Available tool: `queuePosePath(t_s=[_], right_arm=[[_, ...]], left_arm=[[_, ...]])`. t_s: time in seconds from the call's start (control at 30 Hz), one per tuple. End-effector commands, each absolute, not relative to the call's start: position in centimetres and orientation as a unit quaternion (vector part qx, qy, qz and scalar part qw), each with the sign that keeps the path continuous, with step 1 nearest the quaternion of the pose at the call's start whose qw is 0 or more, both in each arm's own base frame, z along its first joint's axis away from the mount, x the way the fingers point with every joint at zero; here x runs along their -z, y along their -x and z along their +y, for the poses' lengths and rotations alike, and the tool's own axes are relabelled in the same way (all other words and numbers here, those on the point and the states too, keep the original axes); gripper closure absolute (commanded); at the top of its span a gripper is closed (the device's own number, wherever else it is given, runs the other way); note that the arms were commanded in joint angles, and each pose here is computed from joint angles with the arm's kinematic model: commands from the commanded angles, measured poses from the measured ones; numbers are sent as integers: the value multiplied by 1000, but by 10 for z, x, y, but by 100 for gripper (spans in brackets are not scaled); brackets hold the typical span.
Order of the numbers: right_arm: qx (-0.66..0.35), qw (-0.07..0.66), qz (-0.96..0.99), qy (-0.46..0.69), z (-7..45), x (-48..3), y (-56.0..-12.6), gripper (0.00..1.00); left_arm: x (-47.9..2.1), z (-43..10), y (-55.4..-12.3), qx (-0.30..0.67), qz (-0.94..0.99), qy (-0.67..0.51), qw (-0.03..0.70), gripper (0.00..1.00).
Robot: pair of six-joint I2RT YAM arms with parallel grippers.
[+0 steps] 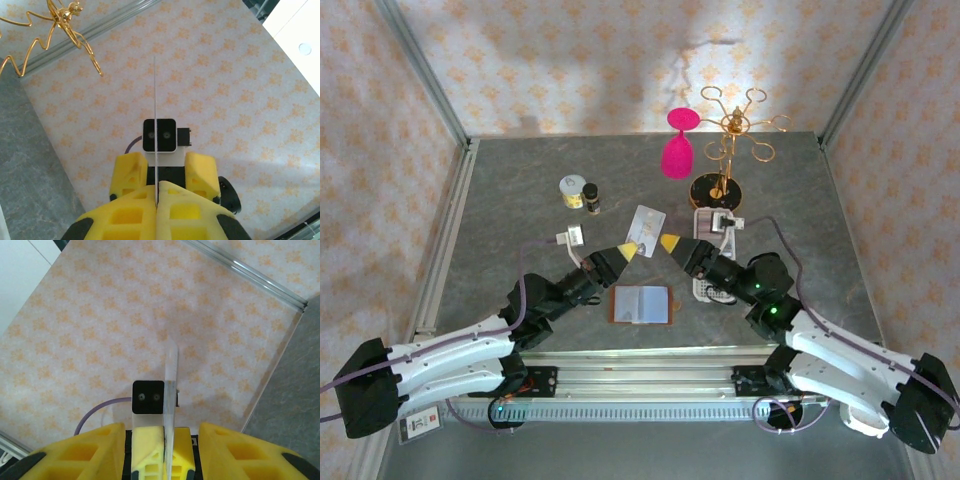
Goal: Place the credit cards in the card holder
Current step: Pick up the credit card from the storage box.
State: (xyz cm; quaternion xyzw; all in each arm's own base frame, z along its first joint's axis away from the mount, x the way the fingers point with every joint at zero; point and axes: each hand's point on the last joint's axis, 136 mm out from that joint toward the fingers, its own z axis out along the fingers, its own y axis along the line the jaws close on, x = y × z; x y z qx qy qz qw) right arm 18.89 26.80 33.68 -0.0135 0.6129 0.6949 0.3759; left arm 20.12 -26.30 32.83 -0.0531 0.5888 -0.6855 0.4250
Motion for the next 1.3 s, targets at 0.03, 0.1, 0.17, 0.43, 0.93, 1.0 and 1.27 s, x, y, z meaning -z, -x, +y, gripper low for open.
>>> queuePosePath(t_s=[0.03,0.1,0.17,0.43,0.93,1.0,1.27], right_arm=[[-710,391,585,20,271,-358,-187,60],[-712,391,583,18,272,-358,-188,62],[-716,391,578,17,273,-360,-188,65],[-724,387,571,19,278,-367,-189,78],[-589,342,730,-56,272,-250,-211,100],[-553,321,766,-58,271,-214,-208,100],[-470,261,841,-51,278,-123,-197,100]], left_arm=[[-342,-257,-196,705,561,58,429,100],[-342,-257,-196,706,561,60,429,100],[-343,-257,-196,707,560,58,428,100],[-336,-258,-195,705,567,61,422,100],[-246,-230,-222,544,704,136,436,52],[-215,-212,-228,472,746,161,441,51],[-137,-184,-225,364,811,193,415,47]])
